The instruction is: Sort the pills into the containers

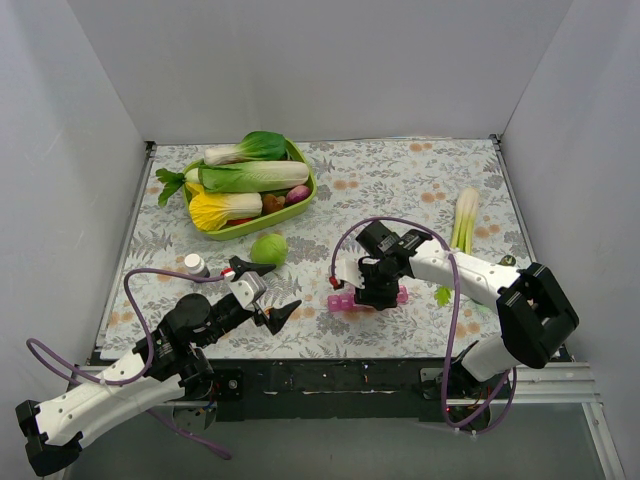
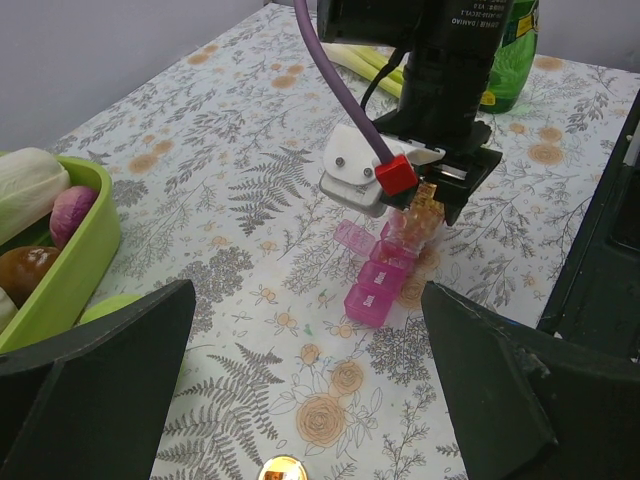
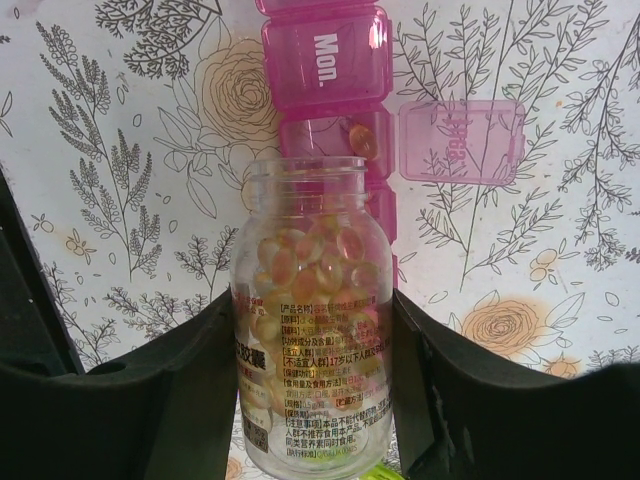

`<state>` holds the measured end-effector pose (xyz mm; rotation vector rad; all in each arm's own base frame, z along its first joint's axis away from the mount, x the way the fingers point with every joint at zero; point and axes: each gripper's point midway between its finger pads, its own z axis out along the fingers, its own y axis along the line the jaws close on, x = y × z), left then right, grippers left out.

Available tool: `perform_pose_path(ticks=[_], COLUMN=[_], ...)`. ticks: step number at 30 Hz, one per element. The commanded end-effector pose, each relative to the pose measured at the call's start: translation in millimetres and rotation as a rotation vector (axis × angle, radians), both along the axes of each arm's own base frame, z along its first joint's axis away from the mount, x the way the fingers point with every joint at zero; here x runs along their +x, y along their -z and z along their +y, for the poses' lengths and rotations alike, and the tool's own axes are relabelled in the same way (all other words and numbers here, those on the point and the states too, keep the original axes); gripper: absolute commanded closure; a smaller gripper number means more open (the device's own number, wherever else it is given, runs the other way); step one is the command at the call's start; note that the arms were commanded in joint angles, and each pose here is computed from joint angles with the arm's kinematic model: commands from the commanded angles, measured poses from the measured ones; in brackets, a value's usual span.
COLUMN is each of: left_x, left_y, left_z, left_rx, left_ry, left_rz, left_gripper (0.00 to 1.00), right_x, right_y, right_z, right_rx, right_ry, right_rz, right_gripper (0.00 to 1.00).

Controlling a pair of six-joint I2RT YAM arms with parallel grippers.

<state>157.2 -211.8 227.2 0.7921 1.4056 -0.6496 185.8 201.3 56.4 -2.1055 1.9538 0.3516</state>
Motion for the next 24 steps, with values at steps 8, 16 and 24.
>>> perform_pose_path(ticks=[8,16,24], left_x=[-1.2,-1.3,-2.0], left_y=[-3.2,-3.6,-4.0], left_z=[0.1,-0.1,-0.1], left_rx=[0.002,0.001,0.001], left_ry=[0.009,0.011,0.014], left_rz=[-0.009,-0.011,-0.011], left_gripper=[0.02,0.02,0.02], right_x=[-8.5,-8.9,-5.0], right_y=[-4.2,-4.1,-9.6], right_z=[4.5,5.5,7.3], right_rx=[0.024,0.035,0.045], right_ry=[0.025,0.052,0.062], right_rz=[0.095,0.142,0.134], right_gripper=[0.99,0.99,0.99])
